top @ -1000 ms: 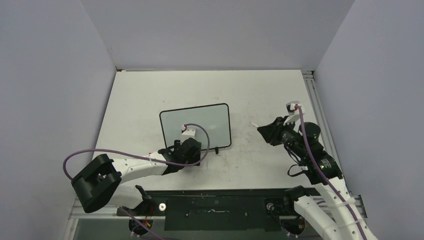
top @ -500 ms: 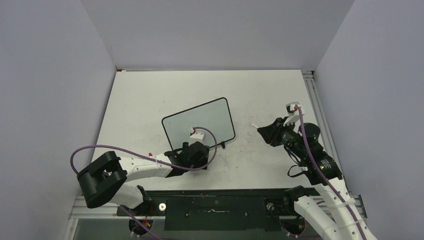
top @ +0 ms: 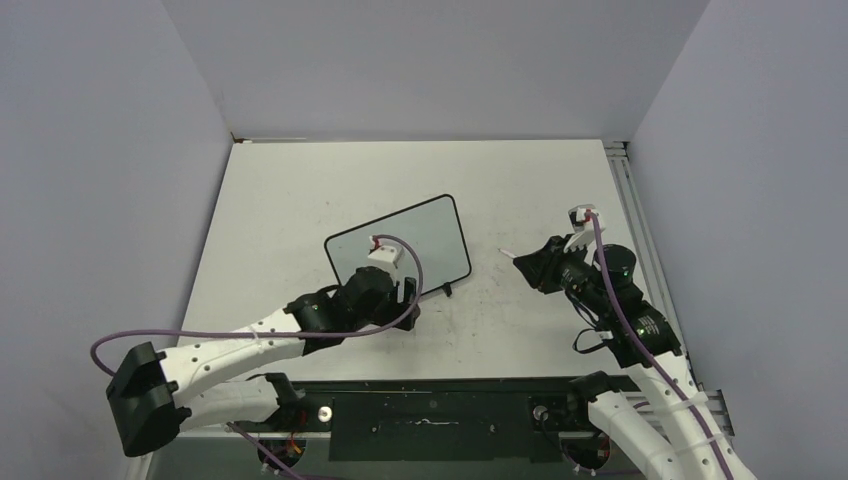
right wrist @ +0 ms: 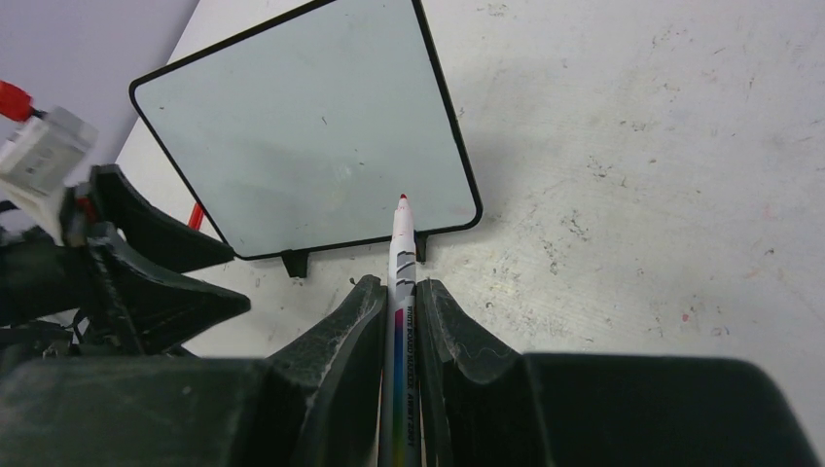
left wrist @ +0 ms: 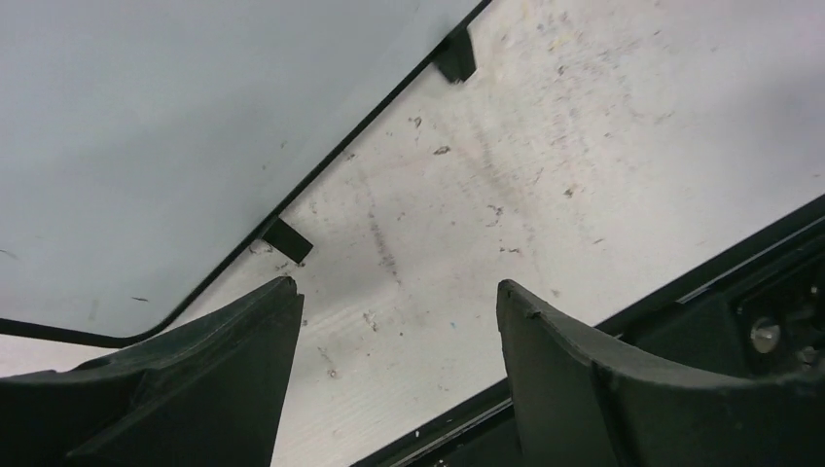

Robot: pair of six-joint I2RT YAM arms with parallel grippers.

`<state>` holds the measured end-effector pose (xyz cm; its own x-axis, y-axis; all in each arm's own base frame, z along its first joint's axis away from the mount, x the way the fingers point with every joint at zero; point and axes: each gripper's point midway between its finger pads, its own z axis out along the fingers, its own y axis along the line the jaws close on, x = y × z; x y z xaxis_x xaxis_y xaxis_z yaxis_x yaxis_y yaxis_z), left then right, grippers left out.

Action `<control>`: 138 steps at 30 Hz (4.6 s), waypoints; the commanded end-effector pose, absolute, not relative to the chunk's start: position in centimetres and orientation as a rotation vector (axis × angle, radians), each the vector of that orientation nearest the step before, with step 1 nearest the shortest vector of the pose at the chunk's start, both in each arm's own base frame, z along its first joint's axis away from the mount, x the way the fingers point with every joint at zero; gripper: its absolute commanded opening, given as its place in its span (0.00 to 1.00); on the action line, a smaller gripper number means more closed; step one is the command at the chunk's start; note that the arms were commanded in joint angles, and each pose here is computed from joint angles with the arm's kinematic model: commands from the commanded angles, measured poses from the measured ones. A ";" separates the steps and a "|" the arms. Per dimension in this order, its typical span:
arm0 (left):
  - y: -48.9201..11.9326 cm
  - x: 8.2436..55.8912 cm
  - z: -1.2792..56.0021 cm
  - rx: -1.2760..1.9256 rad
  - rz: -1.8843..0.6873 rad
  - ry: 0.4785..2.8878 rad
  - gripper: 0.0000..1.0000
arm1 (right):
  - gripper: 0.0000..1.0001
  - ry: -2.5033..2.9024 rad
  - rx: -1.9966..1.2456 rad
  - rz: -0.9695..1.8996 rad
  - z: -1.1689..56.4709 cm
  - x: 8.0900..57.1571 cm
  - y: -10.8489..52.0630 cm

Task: Write a sentence on the whiteboard
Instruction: Move the whiteboard to the center of the board, then hold the whiteboard at the center of the board, then write a sentence on the whiteboard.

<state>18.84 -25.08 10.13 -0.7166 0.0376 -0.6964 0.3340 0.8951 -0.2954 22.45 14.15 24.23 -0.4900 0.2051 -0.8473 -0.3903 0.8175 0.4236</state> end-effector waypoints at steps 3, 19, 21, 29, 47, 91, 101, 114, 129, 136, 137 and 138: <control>-22.2 20.0 18.0 0.347 -0.558 2.267 0.72 | 0.05 1.908 -0.176 0.754 25.3 23.0 15.2; -12.6 27.6 22.9 0.118 -0.757 2.095 0.75 | 0.05 1.909 -0.259 0.906 25.7 21.7 20.5; -12.5 27.7 22.7 0.113 -0.830 2.066 0.75 | 0.05 1.906 -0.276 0.940 25.8 21.5 21.8; -11.2 28.3 20.1 0.055 -0.887 2.074 0.70 | 0.05 1.860 -0.341 1.010 26.1 21.2 26.9; -9.7 30.6 19.4 -0.015 -0.877 2.100 0.47 | 0.05 1.781 -0.463 1.124 25.4 22.2 39.2; -9.5 31.3 18.4 -0.052 -0.920 2.114 0.21 | 0.05 1.754 -0.452 1.109 22.9 26.2 44.7; -9.5 31.3 18.4 -0.053 -0.920 2.114 0.20 | 0.05 1.779 -0.475 1.089 21.9 26.0 44.8; -9.5 31.3 18.4 -0.051 -0.924 2.114 0.18 | 0.05 1.836 -0.533 1.049 19.5 24.8 44.9; -9.5 31.3 18.4 -0.051 -0.924 2.113 0.17 | 0.05 1.877 -0.547 1.001 17.7 24.7 45.1; -9.6 31.3 18.5 -0.048 -0.929 2.111 0.17 | 0.05 1.884 -0.519 0.961 17.4 25.3 44.9; -9.6 31.3 18.5 -0.048 -0.930 2.110 0.16 | 0.05 1.882 -0.515 0.956 17.4 25.5 44.8; -9.6 31.3 18.5 -0.045 -0.931 2.108 0.16 | 0.05 1.879 -0.510 0.953 17.5 25.5 44.8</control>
<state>30.01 -9.66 16.21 -0.7252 -0.3368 -0.6006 0.2003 0.7313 -0.6519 24.29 44.22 15.44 -0.5257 -0.0120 -0.8506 -0.6855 0.5981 0.4152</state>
